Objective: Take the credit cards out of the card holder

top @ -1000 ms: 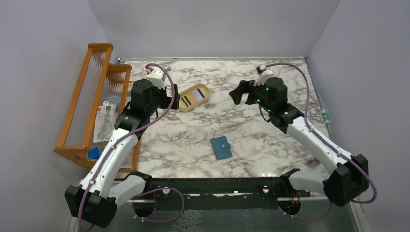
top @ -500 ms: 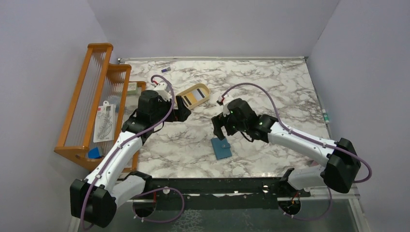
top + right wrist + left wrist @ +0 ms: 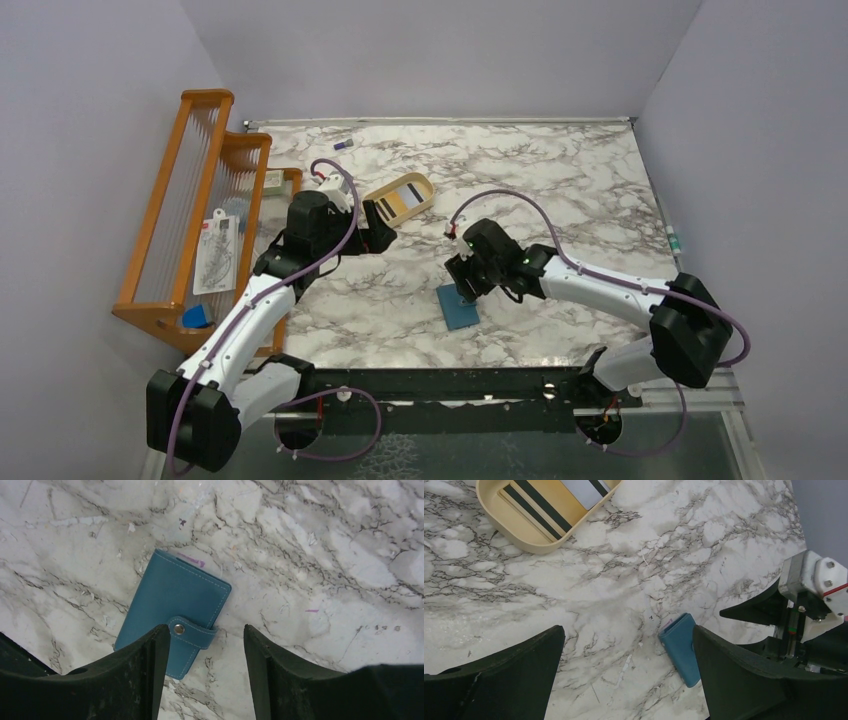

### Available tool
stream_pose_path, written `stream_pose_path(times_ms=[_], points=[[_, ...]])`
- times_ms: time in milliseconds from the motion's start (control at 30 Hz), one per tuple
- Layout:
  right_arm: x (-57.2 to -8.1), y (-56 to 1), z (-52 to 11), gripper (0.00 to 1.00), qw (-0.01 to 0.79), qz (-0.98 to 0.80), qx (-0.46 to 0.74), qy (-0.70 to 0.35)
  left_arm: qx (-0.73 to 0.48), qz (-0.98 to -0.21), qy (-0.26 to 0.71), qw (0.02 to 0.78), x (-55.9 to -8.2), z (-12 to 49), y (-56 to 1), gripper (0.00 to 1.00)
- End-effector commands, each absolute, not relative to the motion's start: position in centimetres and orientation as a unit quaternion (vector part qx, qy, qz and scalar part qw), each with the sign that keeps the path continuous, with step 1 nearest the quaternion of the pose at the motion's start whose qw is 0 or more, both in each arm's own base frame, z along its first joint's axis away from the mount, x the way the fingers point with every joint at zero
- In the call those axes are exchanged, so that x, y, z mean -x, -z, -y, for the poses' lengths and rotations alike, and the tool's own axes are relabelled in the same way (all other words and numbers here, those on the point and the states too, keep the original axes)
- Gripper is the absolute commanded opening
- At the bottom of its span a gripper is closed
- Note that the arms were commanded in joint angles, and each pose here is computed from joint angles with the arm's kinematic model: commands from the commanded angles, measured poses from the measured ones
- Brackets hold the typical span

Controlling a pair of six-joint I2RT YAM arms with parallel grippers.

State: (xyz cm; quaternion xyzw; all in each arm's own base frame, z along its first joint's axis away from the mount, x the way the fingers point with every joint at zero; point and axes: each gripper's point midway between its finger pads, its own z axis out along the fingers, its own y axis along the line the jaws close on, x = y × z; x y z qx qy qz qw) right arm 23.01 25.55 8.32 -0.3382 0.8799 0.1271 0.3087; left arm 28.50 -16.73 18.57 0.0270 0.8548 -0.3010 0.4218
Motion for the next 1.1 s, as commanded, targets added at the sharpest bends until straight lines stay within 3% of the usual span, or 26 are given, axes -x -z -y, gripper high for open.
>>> stream_pose_path(times_ms=[0, 133, 667, 1067], points=[[-21.8, -6.5, -25.5, 0.58, 0.278, -0.879, 0.363, -0.135, -0.030, -0.850, 0.315, 0.422, -28.5, 17.2, -18.8, 0.99], [-21.3, -5.8, -25.7, 0.53, 0.266, -0.879, 0.367, -0.148, -0.027, -0.851, 0.315, 0.419, -28.4, 17.2, -18.4, 0.99], [-20.5, -3.4, -26.1, 0.54, 0.227, -0.887, 0.373, -0.150, -0.022, -0.855, 0.316, 0.411, -28.3, 17.3, -17.6, 0.99], [-20.0, -1.9, -25.9, 0.43, 0.208, -0.895, 0.364, -0.151, -0.015, -0.857, 0.320, 0.403, -28.0, 17.3, -16.8, 0.99]])
